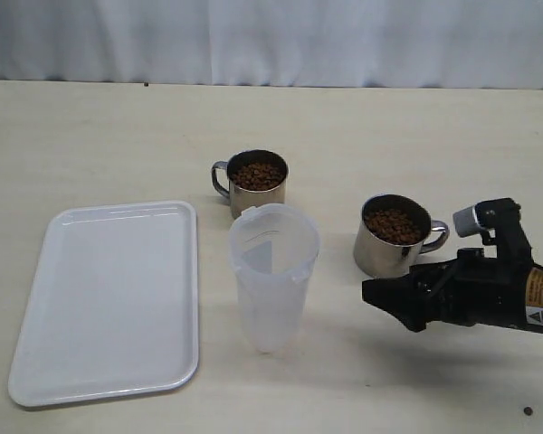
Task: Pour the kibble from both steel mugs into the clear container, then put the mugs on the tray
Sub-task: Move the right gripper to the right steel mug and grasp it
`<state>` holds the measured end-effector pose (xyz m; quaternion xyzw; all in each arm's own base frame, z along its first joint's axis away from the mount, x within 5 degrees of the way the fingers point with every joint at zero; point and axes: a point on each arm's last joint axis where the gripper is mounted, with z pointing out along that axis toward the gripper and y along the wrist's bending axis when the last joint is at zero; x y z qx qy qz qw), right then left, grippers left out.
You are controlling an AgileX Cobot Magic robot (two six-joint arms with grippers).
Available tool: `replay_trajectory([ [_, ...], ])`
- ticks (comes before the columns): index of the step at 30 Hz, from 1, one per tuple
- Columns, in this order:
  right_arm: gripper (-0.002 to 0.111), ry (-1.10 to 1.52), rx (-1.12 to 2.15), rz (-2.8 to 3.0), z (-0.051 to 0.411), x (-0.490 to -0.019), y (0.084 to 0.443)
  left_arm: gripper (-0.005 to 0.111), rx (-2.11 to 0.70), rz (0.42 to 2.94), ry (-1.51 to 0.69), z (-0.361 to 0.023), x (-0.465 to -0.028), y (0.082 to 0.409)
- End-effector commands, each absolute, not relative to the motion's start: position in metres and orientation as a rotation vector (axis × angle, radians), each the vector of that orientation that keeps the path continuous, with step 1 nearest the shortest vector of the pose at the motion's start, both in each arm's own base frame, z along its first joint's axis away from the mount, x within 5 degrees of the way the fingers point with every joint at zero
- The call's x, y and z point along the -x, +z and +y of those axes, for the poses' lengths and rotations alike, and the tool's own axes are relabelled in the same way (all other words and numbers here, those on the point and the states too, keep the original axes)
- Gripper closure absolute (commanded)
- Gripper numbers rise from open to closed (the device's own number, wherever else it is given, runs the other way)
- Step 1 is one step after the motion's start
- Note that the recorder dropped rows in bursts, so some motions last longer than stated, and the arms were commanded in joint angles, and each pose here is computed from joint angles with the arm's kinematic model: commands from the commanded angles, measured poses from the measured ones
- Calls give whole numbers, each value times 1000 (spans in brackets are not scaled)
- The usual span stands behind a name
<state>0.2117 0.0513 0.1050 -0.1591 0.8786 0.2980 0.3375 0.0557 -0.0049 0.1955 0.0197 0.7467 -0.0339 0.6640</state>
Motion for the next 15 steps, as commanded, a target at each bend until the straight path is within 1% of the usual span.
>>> replay_trajectory([
  [1, 31, 759, 475, 2265, 52, -218, 104, 107, -51, 1678, -80, -5, -56, 196],
  [6, 31, 606, 447, 2227, 44, -226, 104, 107, -51, 1678, -80, -5, -56, 196],
  [10, 31, 534, 484, 2161, 42, -231, 107, 107, -51, 1678, -80, -5, -56, 196],
  [15, 31, 537, 578, 2047, 46, -239, 103, 107, -51, 1678, -80, -5, -56, 196],
])
